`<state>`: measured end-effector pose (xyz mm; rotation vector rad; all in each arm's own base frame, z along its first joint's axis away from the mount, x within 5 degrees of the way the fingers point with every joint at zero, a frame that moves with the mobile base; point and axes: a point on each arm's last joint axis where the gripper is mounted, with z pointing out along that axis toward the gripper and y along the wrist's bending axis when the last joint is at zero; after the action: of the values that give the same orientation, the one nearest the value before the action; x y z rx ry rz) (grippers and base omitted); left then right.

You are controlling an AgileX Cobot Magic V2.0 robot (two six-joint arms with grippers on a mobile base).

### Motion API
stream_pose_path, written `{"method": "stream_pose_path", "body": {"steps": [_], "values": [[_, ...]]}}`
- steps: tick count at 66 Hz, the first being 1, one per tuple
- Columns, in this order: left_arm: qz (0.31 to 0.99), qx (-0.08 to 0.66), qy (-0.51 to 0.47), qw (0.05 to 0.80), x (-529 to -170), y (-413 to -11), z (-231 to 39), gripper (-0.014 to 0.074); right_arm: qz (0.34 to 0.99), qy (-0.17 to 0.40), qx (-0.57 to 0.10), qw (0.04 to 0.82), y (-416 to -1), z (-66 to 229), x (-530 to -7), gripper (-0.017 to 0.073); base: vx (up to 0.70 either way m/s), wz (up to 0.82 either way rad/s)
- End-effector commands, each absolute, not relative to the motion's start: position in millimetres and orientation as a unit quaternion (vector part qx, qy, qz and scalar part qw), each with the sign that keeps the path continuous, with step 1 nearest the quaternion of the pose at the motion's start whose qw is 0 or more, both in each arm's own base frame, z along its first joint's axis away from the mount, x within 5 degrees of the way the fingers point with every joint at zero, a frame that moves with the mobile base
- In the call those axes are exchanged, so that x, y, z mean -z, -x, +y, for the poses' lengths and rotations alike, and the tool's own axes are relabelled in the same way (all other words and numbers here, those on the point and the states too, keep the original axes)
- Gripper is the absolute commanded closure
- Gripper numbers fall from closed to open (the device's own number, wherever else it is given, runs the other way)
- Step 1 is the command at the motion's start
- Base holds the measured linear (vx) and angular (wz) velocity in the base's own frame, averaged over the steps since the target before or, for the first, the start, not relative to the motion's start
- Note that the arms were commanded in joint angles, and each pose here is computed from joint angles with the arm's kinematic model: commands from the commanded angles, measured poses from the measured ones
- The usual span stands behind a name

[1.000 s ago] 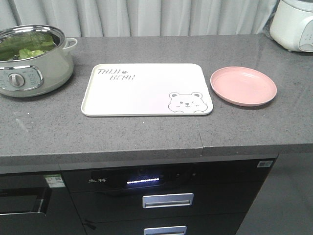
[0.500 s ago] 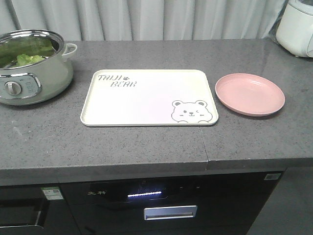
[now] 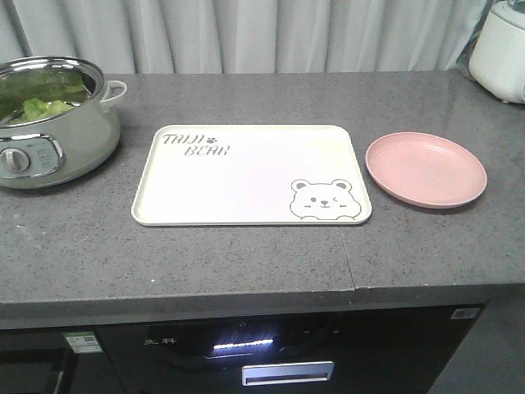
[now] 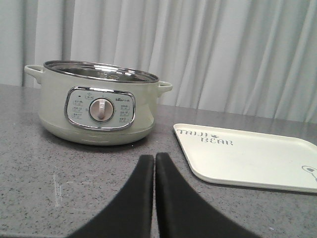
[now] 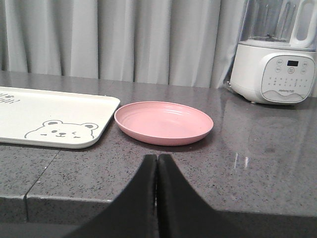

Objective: Transfer vegetables to tray and serve

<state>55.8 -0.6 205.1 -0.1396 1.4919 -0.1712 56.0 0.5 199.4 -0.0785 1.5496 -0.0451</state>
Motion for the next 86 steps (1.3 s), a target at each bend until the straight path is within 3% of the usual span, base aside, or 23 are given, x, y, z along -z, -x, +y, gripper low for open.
{"method": "stream_pose_path", "body": {"steps": [1,86], "values": [[0.657,0.088,0.055,0.747,-204.8,-55.6,-2.5,0.0599,0.681,0.043,0.018,0.731,-56.6,2.3,-200.0,0.0565,0.05,-0.01],[0.657,0.088,0.055,0.747,-204.8,-55.6,-2.5,0.0599,0.681,0.043,0.018,0.731,-56.6,2.3,-200.0,0.0565,0.03,-0.01]]}}
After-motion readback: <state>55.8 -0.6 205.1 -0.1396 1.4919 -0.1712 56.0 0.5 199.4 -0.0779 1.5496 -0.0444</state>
